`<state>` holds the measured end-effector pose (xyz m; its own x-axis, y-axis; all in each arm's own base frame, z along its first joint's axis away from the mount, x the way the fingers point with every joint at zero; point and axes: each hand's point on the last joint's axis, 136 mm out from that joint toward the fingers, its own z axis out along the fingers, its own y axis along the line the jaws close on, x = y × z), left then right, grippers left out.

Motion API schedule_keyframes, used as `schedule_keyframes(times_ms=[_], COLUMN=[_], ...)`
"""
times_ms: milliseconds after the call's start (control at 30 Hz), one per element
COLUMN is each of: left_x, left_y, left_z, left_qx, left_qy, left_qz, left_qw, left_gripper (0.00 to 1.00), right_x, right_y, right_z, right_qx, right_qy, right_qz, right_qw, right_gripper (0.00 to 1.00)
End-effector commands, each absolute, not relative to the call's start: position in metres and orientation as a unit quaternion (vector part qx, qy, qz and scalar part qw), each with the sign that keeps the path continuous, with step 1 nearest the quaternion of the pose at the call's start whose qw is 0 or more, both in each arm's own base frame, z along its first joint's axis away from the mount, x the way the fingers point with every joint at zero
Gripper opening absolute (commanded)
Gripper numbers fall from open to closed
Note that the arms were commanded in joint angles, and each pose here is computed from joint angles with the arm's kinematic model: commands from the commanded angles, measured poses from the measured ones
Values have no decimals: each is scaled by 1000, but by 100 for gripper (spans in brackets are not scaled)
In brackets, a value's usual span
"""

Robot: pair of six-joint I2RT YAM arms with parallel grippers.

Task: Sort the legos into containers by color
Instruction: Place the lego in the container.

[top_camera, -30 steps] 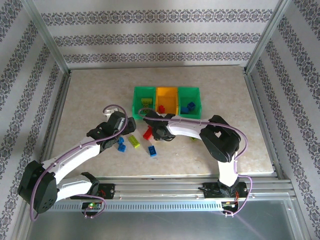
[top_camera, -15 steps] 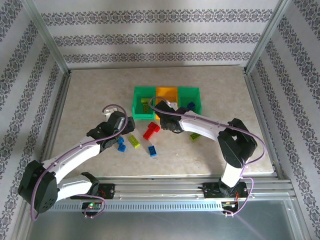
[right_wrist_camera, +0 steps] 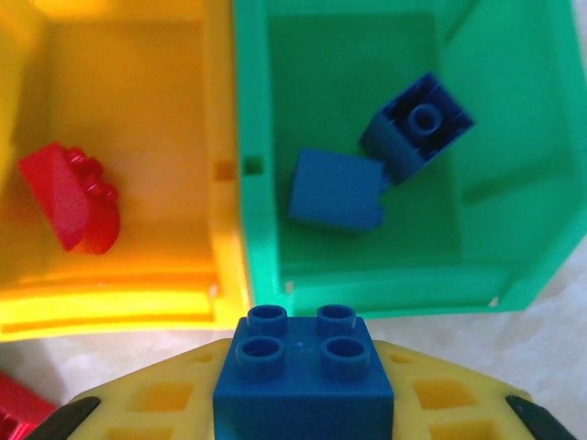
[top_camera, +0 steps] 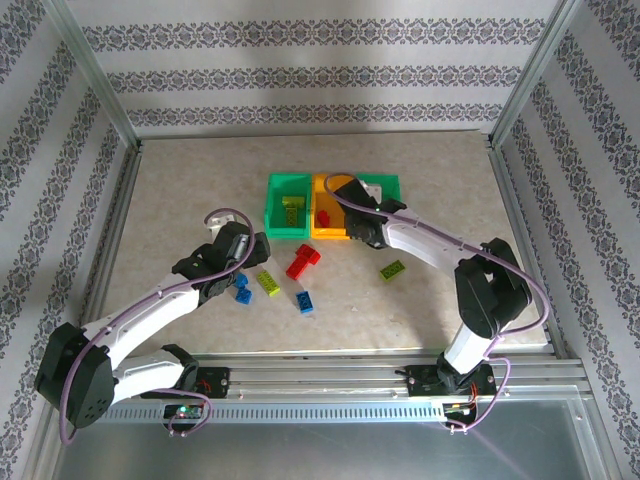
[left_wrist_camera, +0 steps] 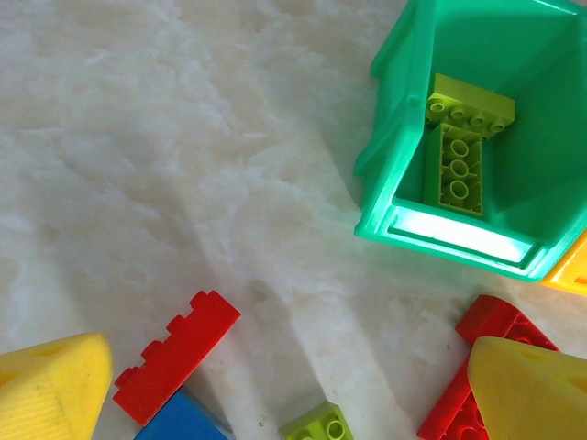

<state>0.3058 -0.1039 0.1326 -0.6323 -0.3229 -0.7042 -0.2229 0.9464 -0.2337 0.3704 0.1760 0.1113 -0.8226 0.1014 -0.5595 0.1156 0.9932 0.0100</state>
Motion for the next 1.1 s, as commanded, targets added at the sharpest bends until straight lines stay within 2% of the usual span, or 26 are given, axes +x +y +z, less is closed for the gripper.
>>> schedule_keyframes(times_ms=[0,300,600,833,1067], left_x=[315,316,315,317,318], left_y=[-103,-114,-125,-141,-157], left_z=[145,138,132,125,119], left_qx=[-154,-135,-110,-88,-51], left_qy=[888,897,906,915,924], left_qz=[-74,-91,-105,-128,-146], left_qw=[426,411,395,372,350], left_gripper=[100,100,100,100,100], right_x=[389,432,472,491,496], right_y=[164,136,134,137,138], right_z=[141,130,111,95,94], right_qx=[60,74,77,75,74], right_qy=[942,944,952,956,957], right_qz=[-15,-26,19,41,47], right_qw=[331,320,297,280,276], right_gripper=[20,20,20,24,33])
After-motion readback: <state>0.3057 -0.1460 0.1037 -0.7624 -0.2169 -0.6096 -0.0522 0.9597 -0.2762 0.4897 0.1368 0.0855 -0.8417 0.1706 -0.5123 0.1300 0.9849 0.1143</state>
